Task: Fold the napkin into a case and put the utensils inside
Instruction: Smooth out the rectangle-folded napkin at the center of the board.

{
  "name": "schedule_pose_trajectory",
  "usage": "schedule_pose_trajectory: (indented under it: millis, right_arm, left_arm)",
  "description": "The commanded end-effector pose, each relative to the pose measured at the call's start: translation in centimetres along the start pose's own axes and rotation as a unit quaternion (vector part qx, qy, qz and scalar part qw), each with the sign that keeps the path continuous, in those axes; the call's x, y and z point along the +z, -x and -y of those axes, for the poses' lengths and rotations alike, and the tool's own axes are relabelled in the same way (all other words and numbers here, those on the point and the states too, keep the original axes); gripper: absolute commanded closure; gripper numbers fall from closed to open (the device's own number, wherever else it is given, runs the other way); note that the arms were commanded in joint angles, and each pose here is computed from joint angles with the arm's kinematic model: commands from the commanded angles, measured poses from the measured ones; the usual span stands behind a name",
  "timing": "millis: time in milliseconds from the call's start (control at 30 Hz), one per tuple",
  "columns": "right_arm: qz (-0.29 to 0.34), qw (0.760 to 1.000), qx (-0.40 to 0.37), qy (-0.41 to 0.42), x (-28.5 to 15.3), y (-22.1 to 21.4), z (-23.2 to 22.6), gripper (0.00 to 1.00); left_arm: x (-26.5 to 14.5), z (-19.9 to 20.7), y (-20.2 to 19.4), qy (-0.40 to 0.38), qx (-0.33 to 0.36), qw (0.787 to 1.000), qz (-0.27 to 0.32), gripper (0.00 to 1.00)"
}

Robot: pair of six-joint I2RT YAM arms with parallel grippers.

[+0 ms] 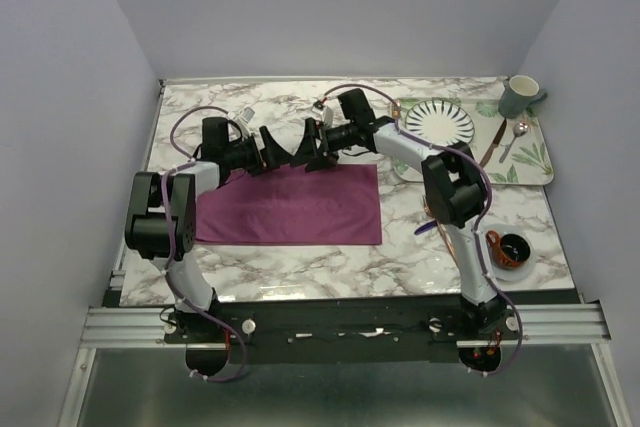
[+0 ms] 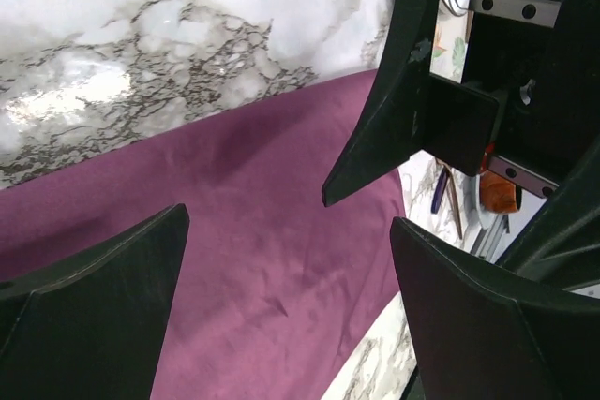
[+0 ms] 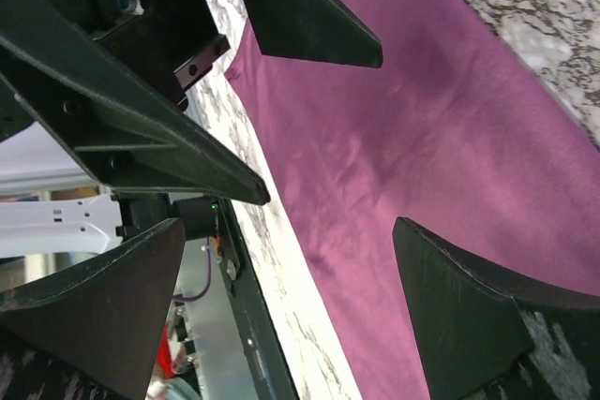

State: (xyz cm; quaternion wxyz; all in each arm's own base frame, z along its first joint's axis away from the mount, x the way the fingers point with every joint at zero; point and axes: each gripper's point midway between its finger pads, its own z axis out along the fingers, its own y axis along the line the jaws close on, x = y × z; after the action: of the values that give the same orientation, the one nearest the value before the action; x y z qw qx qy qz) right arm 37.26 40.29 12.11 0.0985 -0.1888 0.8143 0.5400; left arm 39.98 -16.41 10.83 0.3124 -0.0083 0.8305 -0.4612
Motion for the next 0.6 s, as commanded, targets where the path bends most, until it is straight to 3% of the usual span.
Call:
schedule_pose_trajectory:
  millis: [0, 300, 567]
  right_arm:
    - [0.006, 0.999, 0.035, 0.032, 0.3, 1.0, 1.6, 0.00]
    - [0.002, 0.987, 0.154, 0.036, 0.0, -1.1, 7.9, 0.00]
    - [0.014, 0.974, 0.227, 0.019, -0.8, -2.9, 11.4, 0.00]
  left_arm:
    - [1.5, -0.7, 1.1, -0.020, -0.023, 0.999, 0.009, 0.01]
    - [1.3, -5.4, 1.3, -0.022, -0.107, 0.994, 0.020, 0.01]
    - [-0.8, -6.7, 1.5, -0.038, -0.133, 0.990, 0.027, 0.01]
